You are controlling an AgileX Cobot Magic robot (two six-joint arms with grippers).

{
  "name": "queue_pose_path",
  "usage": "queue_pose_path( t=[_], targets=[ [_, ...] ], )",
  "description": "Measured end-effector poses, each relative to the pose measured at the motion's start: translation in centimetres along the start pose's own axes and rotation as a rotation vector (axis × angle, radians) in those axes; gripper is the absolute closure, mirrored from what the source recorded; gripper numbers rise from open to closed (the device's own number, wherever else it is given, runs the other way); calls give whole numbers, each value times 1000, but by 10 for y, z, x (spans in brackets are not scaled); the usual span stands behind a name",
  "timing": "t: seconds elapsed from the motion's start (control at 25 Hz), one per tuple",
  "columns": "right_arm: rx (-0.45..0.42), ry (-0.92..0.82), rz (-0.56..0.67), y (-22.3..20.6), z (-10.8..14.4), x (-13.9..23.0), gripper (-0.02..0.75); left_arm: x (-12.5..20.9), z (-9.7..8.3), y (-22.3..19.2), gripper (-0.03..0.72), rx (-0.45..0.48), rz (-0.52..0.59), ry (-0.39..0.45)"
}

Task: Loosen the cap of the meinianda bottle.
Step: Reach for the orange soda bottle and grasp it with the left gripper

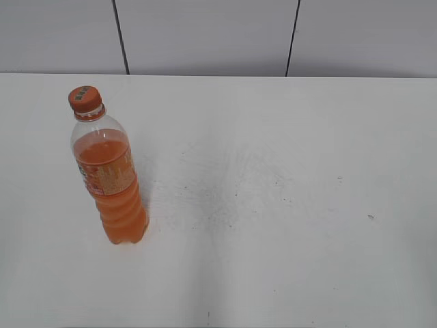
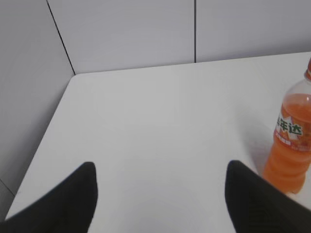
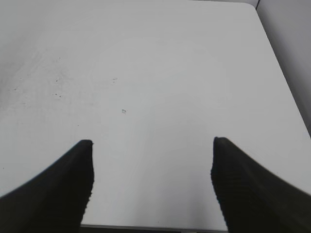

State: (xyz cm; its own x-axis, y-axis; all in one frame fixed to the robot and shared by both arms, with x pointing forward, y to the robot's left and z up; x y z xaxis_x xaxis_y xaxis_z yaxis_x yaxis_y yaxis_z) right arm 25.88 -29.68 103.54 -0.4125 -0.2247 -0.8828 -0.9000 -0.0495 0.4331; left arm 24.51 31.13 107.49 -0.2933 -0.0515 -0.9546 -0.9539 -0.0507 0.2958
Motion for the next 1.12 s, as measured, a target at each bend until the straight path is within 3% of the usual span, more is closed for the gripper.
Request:
queue_pose_path(
  t=[0.08, 0.28, 0.4, 0.72, 1.12],
  targets=[
    [1, 0, 0, 0, 0, 0, 174, -4, 1, 0, 192, -7, -35, -8],
    [1, 0, 0, 0, 0, 0, 174, -26, -2, -5, 197, 8, -238, -27],
    [1, 0, 0, 0, 0, 0, 174, -30, -4, -20, 199, 9, -290, -55],
    [0, 0, 0, 0, 0, 0, 174, -23, -11, -74, 200, 21, -215, -122],
    [0, 0, 0, 0, 0, 0, 174, -29, -17, -105, 200, 45, -175, -146]
  ],
)
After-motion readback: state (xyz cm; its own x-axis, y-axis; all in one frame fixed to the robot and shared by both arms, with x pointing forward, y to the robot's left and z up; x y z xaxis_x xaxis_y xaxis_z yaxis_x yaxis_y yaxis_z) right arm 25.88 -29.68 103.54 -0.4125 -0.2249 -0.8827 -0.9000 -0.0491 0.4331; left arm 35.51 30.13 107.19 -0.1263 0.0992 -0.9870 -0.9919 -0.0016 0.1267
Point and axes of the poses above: a point on each arm's last joint axis where the gripper is mounted, y pointing back along that axis away from the gripper, z along the wrist's bending axis when the last joint is at zero, x = y × z, the point moved 2 cm from there along -y, pointing out along that axis toward the gripper, and after that the axes turned 6 degrees about y, right-handed, at the moved point
